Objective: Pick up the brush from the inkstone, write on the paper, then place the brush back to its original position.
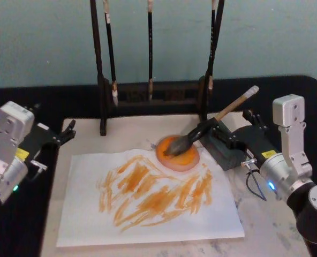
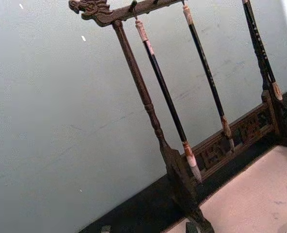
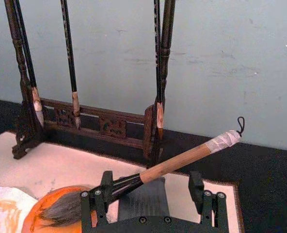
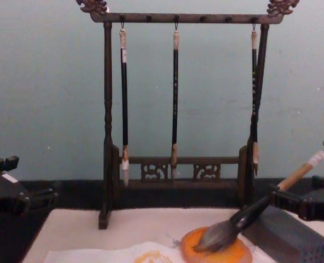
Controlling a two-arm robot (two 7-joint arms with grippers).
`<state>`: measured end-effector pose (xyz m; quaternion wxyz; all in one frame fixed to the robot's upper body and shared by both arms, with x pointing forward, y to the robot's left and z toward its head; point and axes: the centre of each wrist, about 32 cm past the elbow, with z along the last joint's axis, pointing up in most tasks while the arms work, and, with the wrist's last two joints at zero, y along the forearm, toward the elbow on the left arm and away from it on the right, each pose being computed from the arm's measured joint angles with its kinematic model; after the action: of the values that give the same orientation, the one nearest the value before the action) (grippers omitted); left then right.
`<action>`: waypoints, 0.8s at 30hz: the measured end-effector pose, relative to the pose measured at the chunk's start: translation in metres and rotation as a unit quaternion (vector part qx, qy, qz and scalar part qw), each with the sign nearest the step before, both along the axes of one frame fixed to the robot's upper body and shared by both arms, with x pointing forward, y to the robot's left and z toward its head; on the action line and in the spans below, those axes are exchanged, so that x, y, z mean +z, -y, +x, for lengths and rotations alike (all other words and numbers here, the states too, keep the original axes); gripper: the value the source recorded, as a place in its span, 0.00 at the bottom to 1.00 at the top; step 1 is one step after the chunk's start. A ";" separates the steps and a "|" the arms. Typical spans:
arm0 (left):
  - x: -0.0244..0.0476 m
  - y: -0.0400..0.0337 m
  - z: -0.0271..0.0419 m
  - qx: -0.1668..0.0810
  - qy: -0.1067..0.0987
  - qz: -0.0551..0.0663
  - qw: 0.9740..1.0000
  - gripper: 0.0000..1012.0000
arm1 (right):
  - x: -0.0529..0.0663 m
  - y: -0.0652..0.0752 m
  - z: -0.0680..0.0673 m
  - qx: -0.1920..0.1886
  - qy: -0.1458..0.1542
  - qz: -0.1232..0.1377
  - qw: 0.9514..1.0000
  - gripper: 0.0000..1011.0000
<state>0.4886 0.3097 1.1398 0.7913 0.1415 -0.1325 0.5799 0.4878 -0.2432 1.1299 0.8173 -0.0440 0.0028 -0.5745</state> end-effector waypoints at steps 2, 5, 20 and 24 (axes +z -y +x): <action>0.0000 0.0000 0.0000 0.000 0.000 0.000 1.000 0.99 | 0.000 0.000 0.000 0.000 0.001 -0.003 1.000 0.99; 0.0000 0.0000 0.0000 0.000 0.000 0.000 1.000 0.99 | 0.000 0.000 0.000 0.000 0.001 -0.003 1.000 0.99; 0.0000 0.0000 0.0000 0.000 0.000 0.000 1.000 0.99 | 0.000 0.000 0.000 0.000 0.001 -0.001 1.000 0.99; 0.0000 0.0000 0.0000 0.000 0.000 0.000 1.000 0.99 | 0.000 0.000 0.000 0.000 0.001 -0.001 1.000 0.99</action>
<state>0.4886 0.3097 1.1398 0.7913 0.1415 -0.1325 0.5799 0.4878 -0.2431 1.1302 0.8171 -0.0440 0.0013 -0.5748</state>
